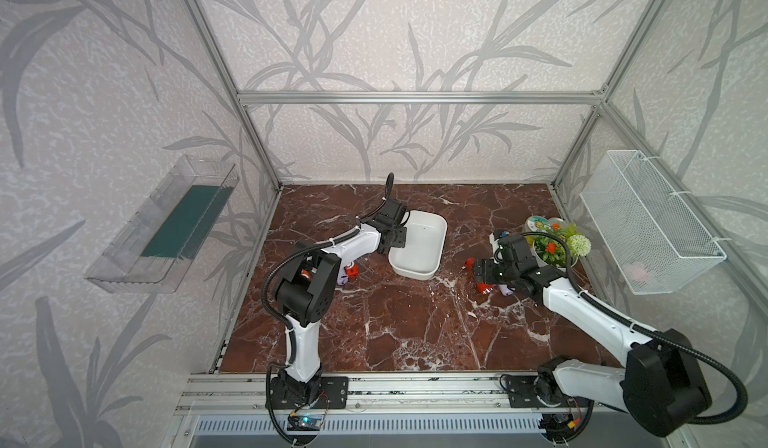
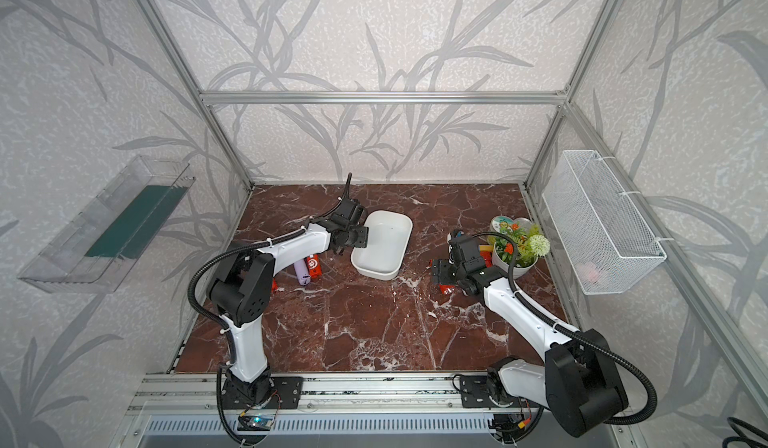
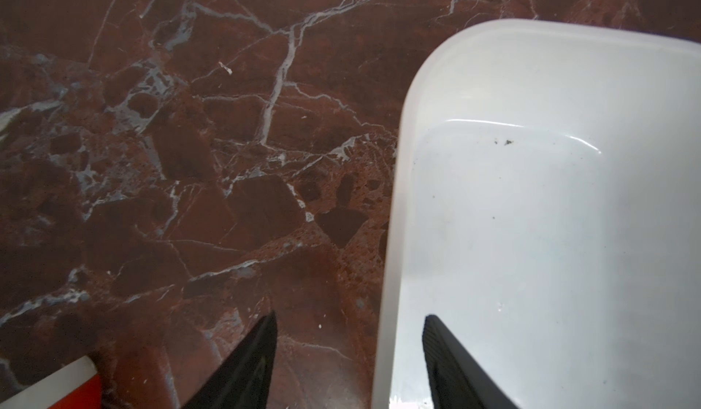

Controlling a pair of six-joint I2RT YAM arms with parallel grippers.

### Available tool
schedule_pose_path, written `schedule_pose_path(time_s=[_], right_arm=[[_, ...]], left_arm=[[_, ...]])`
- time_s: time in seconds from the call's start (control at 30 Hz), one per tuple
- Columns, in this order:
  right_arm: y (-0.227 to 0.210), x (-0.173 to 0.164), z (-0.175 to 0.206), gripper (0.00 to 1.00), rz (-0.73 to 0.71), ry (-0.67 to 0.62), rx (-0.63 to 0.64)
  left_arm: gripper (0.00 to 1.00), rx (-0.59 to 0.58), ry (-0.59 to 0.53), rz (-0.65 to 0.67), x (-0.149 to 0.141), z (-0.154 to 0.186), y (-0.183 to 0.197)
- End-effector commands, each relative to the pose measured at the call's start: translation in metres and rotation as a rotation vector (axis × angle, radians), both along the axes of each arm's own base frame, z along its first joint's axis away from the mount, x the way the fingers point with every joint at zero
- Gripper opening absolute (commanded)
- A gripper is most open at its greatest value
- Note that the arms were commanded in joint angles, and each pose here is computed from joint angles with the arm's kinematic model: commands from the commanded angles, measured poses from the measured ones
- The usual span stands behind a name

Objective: Put the flashlights into the storage boxes
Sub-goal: Move the storage box to the center of the board.

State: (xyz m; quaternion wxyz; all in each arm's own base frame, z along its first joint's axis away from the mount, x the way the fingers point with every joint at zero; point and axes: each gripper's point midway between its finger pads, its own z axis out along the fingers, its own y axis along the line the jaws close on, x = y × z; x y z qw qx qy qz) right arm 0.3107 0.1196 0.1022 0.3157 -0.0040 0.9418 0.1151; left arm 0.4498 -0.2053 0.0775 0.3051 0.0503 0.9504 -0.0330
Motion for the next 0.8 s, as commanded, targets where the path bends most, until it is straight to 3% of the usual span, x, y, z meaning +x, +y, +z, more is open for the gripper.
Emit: schedule_pose_path(time_s=[0.0,0.07,0.37,0.53,0.77], right_arm=[[0.007,0.01,0.008,0.87,0.024,-0.023,0.006],[0.008,0.011,0.004,0.87,0.027,-0.015,0.004],[0.011,0.015,-0.007,0.86,0.042,0.024,-0.008],[0.011,0.013,-0.011,0.86,0.046,0.034,-0.015],[0.012,0.01,-0.021,0.86,0.054,0.071,-0.022]], left_arm=[[0.43,0.005,0.047,0.004,-0.007,-0.006,0.003],[0.34,-0.01,0.05,0.013,-0.011,-0.008,0.003],[0.32,-0.047,0.083,0.002,-0.021,-0.015,-0.002],[0.17,-0.048,0.108,0.008,-0.03,-0.019,0.0],[0.09,-0.056,0.125,0.035,-0.048,-0.02,0.001]])
